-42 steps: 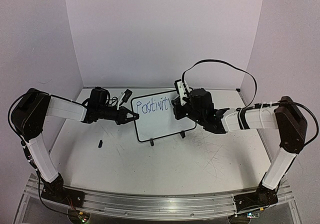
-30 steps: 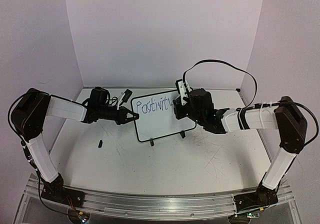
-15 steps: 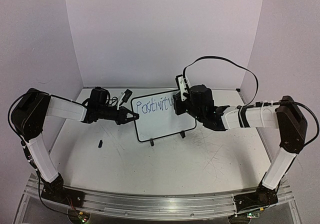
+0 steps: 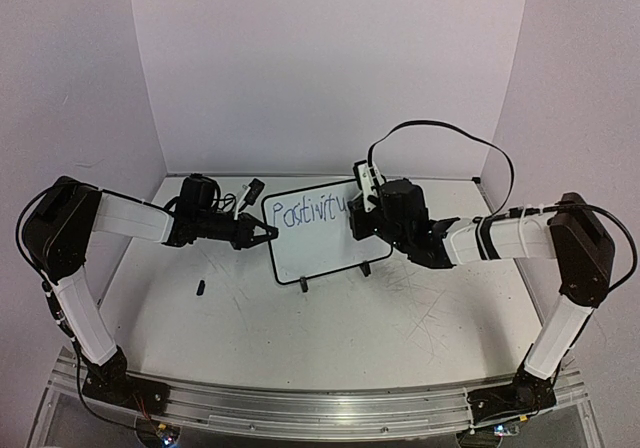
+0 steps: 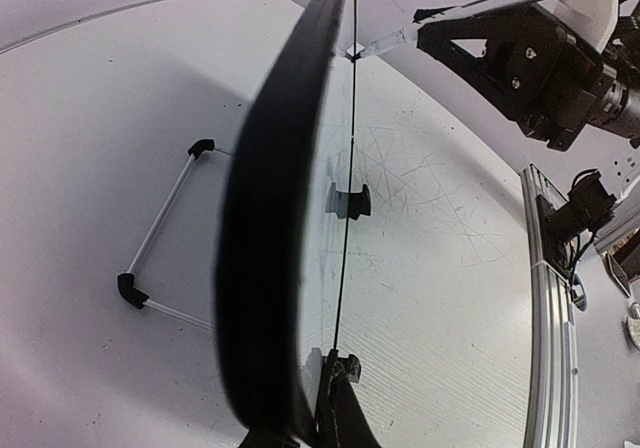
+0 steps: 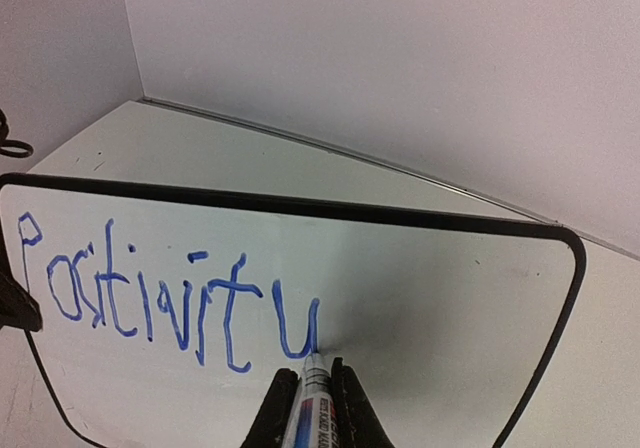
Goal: Write a sentence on the whiteboard
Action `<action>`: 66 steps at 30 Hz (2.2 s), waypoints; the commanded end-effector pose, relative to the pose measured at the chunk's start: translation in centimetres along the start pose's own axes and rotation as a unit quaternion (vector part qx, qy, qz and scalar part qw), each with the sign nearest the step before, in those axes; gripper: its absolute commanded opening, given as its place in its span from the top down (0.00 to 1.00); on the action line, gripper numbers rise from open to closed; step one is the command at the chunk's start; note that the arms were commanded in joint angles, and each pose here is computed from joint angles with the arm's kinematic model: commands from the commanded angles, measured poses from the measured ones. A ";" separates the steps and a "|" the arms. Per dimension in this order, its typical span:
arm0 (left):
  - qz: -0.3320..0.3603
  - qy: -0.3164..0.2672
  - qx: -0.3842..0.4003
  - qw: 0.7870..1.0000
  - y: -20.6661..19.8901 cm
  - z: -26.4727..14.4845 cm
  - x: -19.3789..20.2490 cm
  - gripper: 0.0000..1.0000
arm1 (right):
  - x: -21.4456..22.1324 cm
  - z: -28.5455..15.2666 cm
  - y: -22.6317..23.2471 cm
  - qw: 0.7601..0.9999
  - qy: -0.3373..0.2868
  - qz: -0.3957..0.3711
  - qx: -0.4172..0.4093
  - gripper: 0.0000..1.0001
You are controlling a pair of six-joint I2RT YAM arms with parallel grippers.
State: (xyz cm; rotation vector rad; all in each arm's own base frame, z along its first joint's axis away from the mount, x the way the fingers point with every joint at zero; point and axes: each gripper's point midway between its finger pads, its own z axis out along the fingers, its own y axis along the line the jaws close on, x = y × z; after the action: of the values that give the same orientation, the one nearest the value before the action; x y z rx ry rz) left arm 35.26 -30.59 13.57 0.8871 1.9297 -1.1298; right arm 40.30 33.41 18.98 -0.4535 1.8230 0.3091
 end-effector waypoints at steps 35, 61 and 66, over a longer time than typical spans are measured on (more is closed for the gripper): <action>0.030 0.001 -0.118 0.993 4.8 -0.7 -0.5 1.00 | -3.7 -2.6 3.5 0.995 -0.045 0.039 -0.075 1.00; 0.018 0.002 -0.160 0.987 6.1 -0.9 -0.3 1.00 | -2.9 -3.7 11.2 0.980 -0.024 -0.074 -0.186 1.00; 0.017 0.003 -0.162 0.987 6.0 -1.0 -0.1 1.00 | -2.7 -3.3 13.9 0.973 -0.024 -0.083 -0.212 1.00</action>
State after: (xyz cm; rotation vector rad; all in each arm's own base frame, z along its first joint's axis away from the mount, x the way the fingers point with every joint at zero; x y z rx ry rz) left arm 35.38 -30.83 13.53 0.8812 1.9339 -1.1097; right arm 32.22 42.42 20.16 -0.8708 1.7181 0.5345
